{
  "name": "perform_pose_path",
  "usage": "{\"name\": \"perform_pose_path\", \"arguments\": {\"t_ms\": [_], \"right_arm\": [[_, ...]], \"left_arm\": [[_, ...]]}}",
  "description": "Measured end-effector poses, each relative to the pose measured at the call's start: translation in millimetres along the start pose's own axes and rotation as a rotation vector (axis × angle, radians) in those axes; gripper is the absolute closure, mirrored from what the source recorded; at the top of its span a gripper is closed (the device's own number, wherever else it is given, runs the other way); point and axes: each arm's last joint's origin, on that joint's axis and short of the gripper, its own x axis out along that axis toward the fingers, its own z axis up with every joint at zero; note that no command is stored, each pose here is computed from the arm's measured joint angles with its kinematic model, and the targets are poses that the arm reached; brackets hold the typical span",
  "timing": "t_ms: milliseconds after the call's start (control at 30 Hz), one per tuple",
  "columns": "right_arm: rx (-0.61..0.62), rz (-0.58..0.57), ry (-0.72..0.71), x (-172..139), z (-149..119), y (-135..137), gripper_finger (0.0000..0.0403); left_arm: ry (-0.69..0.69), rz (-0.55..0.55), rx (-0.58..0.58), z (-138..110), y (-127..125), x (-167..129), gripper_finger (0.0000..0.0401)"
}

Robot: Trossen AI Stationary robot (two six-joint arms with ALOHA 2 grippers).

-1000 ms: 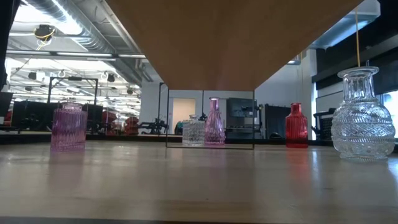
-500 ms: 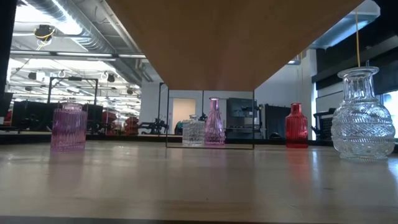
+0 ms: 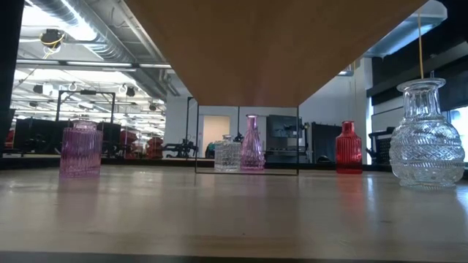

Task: Sort vases onto shelf
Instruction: Put the red vase on the shelf

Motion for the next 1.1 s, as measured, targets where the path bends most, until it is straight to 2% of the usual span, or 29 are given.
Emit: {"name": "perform_pose_path", "arguments": {"t_ms": [267,467,600,733,833,1100], "right_arm": [[0.012,0.031,-0.048,-3,4,1,0.0292],[0.012,0.081,-0.142,-23,10,9,0.0293],[0.030,0.078,-0.204,-40,11,12,0.0293],[0.058,0.081,-0.279,-69,10,21,0.0294],[0.085,0.059,-0.313,-89,5,27,0.0294],[0.234,-0.047,-0.341,-124,-17,42,0.0294]], "left_arm": [[-0.021,0.015,-0.004,2,4,-8,0.0355],[-0.091,0.077,0.006,5,9,-33,0.0355],[-0.133,0.107,0.058,7,10,-47,0.0355],[-0.167,0.138,0.166,5,8,-64,0.0355],[-0.155,0.184,0.226,2,10,-70,0.0355],[-0.079,0.267,0.262,-4,21,-75,0.0355]]}}
